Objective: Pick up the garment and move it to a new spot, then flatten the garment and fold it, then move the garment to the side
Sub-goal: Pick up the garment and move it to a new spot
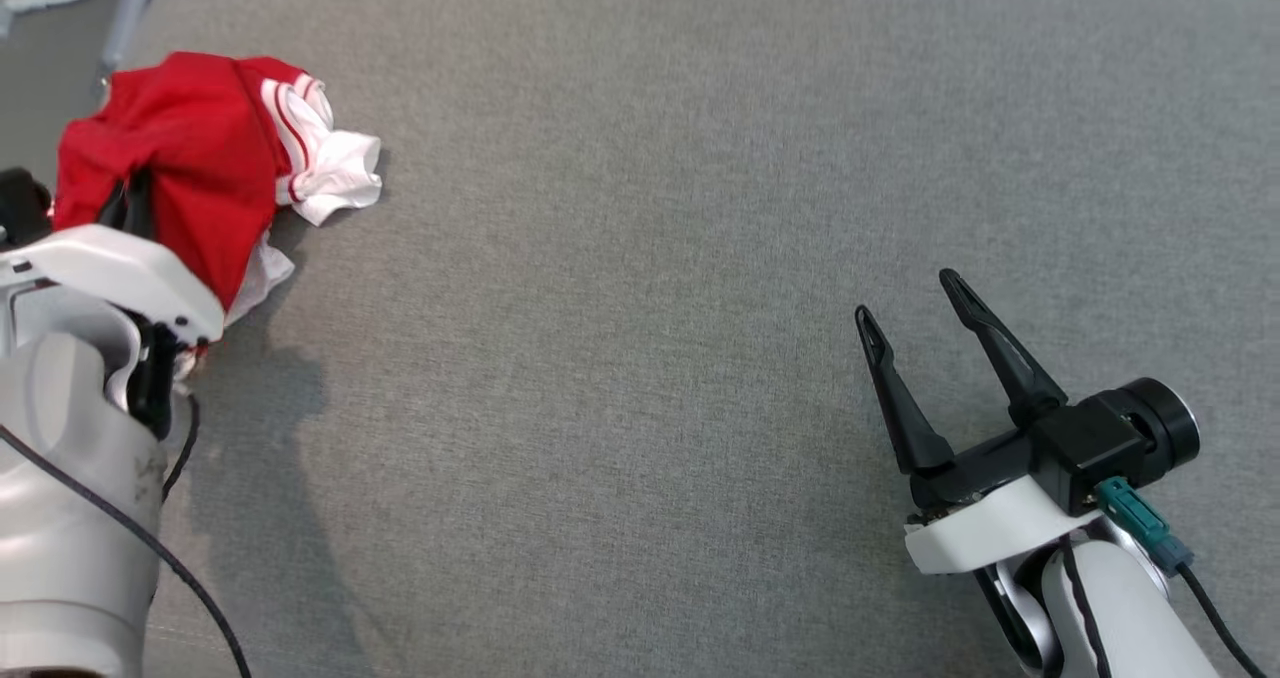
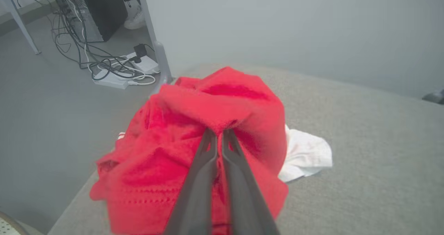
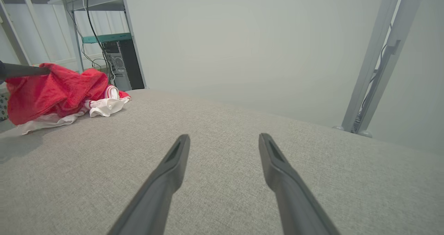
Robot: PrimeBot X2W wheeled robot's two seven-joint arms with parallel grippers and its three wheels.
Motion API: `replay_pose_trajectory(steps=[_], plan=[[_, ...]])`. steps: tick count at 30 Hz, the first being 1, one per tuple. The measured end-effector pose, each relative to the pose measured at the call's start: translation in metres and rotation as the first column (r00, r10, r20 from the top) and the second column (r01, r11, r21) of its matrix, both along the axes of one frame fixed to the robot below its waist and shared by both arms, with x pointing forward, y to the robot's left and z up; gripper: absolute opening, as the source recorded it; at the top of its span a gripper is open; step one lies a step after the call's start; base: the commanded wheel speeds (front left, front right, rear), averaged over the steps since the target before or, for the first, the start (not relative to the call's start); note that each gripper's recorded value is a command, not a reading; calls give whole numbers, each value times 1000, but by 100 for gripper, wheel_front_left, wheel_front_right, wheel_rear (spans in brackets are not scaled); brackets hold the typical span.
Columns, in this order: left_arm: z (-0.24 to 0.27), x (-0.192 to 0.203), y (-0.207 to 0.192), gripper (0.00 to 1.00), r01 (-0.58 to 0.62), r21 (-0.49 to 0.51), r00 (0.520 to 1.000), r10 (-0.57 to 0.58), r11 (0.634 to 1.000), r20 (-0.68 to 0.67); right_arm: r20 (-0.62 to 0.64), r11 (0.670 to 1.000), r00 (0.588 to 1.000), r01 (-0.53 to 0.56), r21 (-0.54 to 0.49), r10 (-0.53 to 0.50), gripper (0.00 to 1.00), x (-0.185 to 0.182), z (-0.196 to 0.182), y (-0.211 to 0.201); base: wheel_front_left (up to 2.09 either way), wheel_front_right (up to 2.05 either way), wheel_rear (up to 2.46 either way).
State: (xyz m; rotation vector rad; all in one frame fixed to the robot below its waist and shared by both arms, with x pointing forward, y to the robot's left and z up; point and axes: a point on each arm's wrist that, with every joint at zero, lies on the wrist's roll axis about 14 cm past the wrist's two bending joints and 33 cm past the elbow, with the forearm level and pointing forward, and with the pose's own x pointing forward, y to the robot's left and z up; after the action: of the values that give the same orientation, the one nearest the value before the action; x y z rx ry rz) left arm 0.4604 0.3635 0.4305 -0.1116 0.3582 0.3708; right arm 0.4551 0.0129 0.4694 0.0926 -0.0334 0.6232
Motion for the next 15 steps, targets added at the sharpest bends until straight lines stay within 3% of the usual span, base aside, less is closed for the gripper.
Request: replay_pose_trajectory(steps=[5,10,15], plan=[[76,31,-34,0,58,-76,958,-34,995,285,45,1000,999,15,27,-16,100,-6,25,-3,0,0,0],[153,49,-77,0,183,-115,862,-103,976,497,82,998,995,46,46,-50,100,-10,45,-11,0,0,0],[212,61,-136,0,354,-118,758,-210,928,617,116,992,987,104,73,-112,100,-12,63,-32,0,0,0]])
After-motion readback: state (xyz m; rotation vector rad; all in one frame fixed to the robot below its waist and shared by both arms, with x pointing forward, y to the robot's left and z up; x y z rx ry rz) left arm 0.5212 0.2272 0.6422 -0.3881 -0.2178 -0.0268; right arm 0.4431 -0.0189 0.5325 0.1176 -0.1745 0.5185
